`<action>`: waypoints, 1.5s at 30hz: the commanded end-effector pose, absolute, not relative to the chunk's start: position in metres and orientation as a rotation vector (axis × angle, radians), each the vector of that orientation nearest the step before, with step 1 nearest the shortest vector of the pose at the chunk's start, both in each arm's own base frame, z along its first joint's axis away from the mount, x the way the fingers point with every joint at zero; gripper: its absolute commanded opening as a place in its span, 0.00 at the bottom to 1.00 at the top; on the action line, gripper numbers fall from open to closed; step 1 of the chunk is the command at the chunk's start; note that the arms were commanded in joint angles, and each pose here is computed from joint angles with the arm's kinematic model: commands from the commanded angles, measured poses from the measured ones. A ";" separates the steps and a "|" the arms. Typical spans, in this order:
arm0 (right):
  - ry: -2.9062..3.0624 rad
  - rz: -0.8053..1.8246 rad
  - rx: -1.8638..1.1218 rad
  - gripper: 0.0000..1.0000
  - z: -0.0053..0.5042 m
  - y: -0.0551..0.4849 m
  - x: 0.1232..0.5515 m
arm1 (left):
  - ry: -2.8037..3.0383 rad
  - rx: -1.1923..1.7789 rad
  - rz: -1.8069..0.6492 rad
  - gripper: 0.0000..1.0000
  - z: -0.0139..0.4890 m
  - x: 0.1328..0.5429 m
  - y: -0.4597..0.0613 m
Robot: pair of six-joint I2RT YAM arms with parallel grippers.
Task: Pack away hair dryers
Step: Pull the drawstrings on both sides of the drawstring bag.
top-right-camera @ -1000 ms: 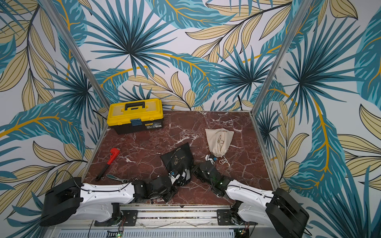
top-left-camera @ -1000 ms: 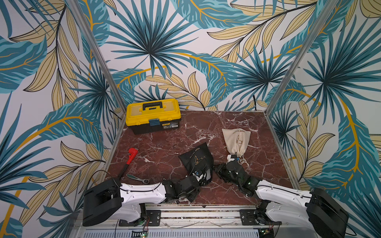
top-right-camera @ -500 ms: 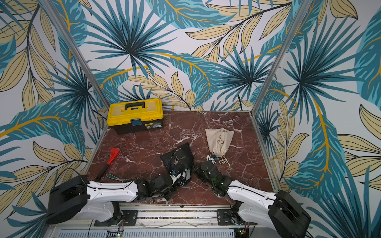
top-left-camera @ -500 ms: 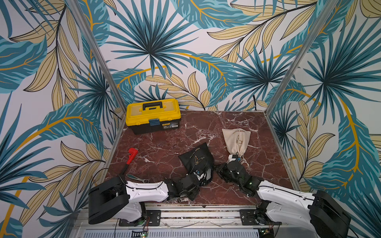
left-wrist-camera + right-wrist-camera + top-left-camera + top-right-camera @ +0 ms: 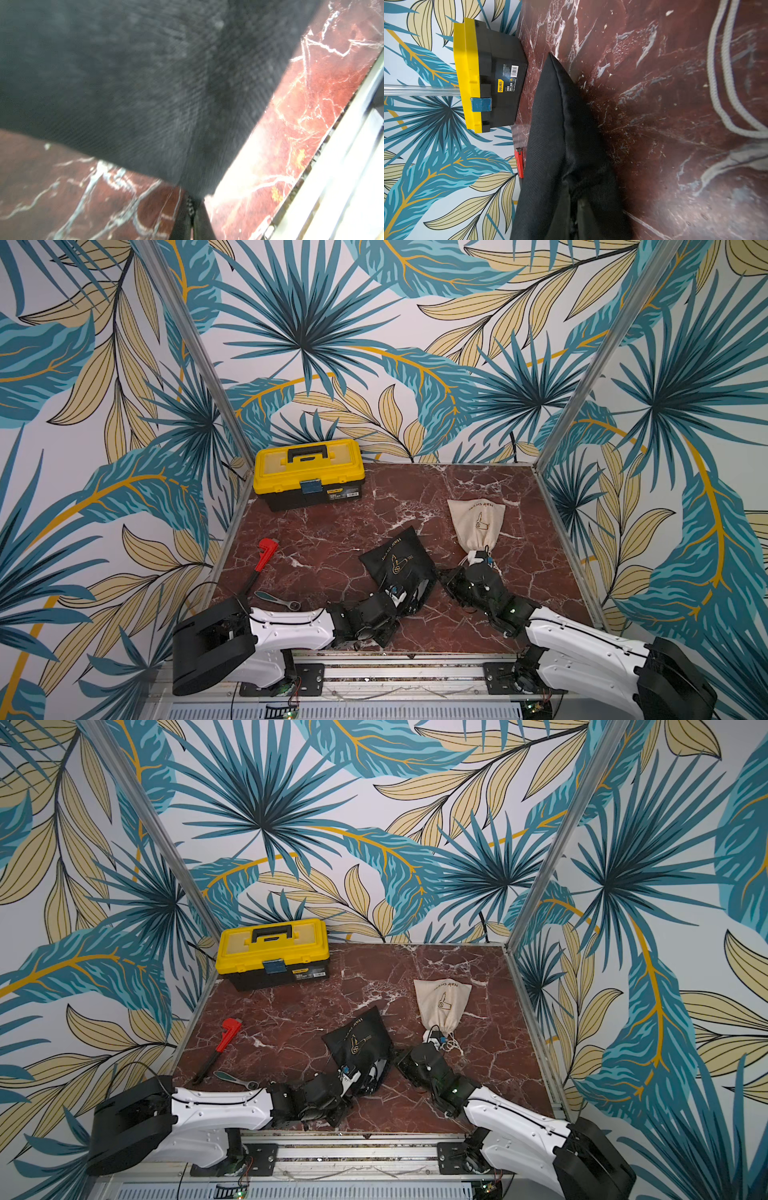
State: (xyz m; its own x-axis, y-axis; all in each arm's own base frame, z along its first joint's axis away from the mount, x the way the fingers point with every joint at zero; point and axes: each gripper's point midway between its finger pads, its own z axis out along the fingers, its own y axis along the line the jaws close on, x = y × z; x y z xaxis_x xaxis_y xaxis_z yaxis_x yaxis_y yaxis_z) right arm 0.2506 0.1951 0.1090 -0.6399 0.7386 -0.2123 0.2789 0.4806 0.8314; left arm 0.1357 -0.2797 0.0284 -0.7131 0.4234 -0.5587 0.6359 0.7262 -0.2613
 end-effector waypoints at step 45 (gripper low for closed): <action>2.157 1.178 1.115 0.57 0.056 0.171 0.241 | 2.541 0.751 -0.525 0.00 0.049 0.133 -0.256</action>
